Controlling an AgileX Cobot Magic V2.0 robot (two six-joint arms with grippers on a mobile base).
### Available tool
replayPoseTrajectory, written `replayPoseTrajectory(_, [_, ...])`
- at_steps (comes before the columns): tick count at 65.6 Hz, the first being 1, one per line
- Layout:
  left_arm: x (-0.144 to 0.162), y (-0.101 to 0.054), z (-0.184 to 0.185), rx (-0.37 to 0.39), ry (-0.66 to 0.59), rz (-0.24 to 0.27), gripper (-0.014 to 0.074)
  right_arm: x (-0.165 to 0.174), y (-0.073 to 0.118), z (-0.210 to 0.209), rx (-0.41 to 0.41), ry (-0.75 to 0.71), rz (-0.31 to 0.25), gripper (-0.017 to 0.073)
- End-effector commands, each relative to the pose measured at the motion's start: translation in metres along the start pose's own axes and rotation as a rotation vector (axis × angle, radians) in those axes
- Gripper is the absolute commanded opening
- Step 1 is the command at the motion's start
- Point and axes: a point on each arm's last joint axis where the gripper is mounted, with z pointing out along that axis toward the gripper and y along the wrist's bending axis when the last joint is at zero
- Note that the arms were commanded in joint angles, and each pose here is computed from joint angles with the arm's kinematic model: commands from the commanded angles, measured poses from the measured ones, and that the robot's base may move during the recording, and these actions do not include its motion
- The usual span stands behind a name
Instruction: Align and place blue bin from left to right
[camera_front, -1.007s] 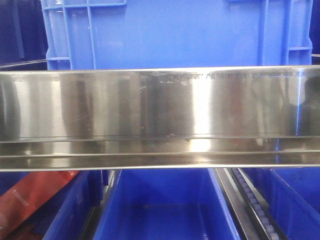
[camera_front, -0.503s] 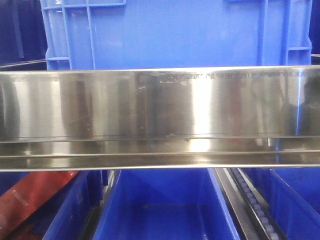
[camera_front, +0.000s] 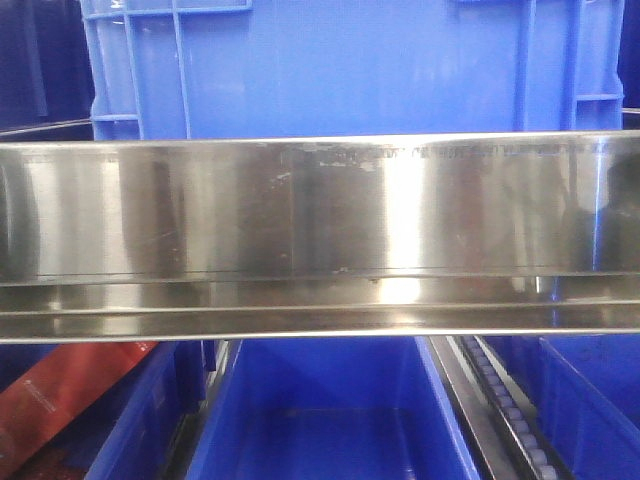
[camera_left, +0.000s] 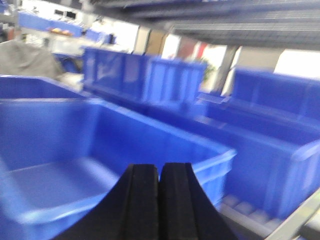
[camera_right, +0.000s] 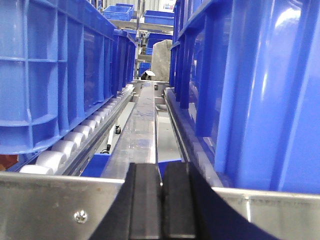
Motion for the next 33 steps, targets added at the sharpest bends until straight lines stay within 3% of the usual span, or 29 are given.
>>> replayPoseTrajectory(1, [0.004, 0.004, -0.001, -0.045, 0.041, 0.061, -0.0111, -0.002, 0.0, -0.001, -0.001, -0.022, -0.002, -0.0079])
replayPoseTrajectory(9, [0.013, 0.006, 0.001, -0.054, 0.075, 0.055, -0.0111, -0.002, 0.0, -0.001, -0.001, -0.022, -0.002, -0.0079])
replayPoseTrajectory(12, [0.018, 0.007, 0.0, -0.063, 0.097, 0.023, -0.0111, -0.002, 0.0, -0.001, -0.001, -0.022, -0.002, -0.0079])
replayPoseTrajectory(16, [0.027, 0.011, -0.005, -0.095, 0.143, -0.056, -0.0111, -0.002, 0.0, -0.001, -0.001, -0.022, -0.002, -0.0079])
replayPoseTrajectory(19, [0.032, 0.016, -0.009, -0.132, 0.166, -0.067, -0.0111, -0.002, 0.0, -0.001, -0.001, -0.022, -0.002, -0.0079])
replayPoseTrajectory(25, [0.042, 0.026, -0.021, -0.187, 0.183, 0.022, -0.0111, -0.002, 0.0, -0.001, -0.001, -0.022, -0.002, -0.0079])
replayPoseTrajectory(33, [0.051, 0.041, -0.045, -0.288, 0.092, 0.108, -0.0111, -0.002, 0.0, -0.001, -0.001, -0.022, -0.002, -0.0079])
